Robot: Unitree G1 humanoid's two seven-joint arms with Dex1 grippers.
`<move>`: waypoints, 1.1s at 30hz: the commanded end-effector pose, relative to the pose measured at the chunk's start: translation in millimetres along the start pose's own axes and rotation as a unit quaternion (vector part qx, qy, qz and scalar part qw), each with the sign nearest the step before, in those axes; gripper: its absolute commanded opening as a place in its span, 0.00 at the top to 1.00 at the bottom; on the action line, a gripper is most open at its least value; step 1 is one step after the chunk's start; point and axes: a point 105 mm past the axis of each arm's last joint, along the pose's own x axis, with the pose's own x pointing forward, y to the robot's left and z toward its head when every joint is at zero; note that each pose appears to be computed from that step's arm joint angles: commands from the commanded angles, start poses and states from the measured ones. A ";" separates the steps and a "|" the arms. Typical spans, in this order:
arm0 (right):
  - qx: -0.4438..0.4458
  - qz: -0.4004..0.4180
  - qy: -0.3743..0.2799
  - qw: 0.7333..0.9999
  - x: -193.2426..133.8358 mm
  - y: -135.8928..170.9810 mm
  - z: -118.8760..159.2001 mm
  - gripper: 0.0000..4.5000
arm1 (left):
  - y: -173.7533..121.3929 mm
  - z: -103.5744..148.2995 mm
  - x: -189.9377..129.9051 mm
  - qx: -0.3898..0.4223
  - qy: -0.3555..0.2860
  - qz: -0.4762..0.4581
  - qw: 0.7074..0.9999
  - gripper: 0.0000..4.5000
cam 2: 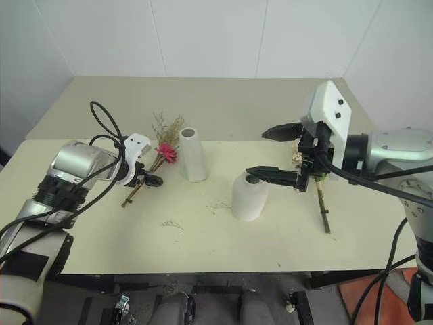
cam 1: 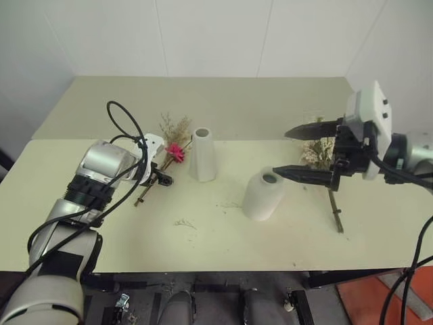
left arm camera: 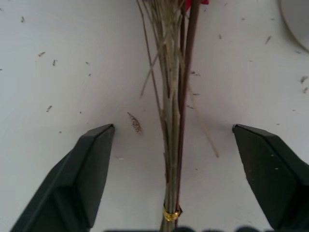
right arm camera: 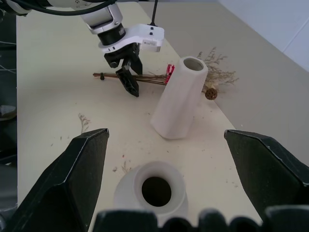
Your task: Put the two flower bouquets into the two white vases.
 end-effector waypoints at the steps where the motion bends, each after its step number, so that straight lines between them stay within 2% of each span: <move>1: -0.020 -0.026 -0.008 0.999 -9.1 -1.1 10.1 0.00 | 0.5 10.4 -1.9 0.009 -0.009 0.000 1.000 0.34; 10: -0.007 -0.046 -0.002 0.999 -12.4 -1.3 1.5 0.00 | -4.2 16.7 0.0 0.009 -0.015 -0.011 1.000 0.97; 16: 0.001 -0.055 0.001 0.998 -13.0 -1.9 -4.4 0.00 | 9.0 28.4 -6.0 -0.009 -0.055 0.018 0.998 0.99; 19: 0.003 -0.061 0.002 0.998 -14.5 -2.0 -5.9 0.00 | 24.2 48.7 -20.3 -0.030 -0.132 0.042 0.990 0.99; 20: 0.002 -0.066 0.003 0.998 -15.4 -2.3 -6.8 0.00 | 31.0 60.1 -27.5 -0.049 -0.179 0.051 0.981 0.99; 23: 0.004 -0.091 0.008 0.996 -22.4 -4.5 -11.2 0.00 | 63.5 99.5 -62.7 -0.078 -0.339 0.120 0.930 0.99; 25: 0.002 -0.108 0.011 0.994 -26.5 -4.2 -14.4 0.00 | 74.2 119.3 -82.3 -0.070 -0.413 0.155 0.895 0.99; 27: 0.003 -0.121 0.010 0.993 -29.0 -3.1 -17.0 0.00 | 75.6 134.8 -94.0 -0.118 -0.469 0.105 0.869 0.99; 30: 0.001 -0.132 0.012 0.991 -30.4 2.5 -21.8 0.00 | 67.8 165.7 -128.9 -0.169 -0.593 -0.003 0.788 0.99; 31: 0.000 -0.134 0.012 0.991 -30.4 4.1 -22.4 0.00 | 67.4 169.9 -136.0 -0.176 -0.616 -0.019 0.768 0.99; 33: 0.003 -0.145 0.009 0.989 -32.1 7.0 -23.9 0.00 | 53.8 180.9 -150.4 -0.193 -0.661 -0.114 0.716 0.99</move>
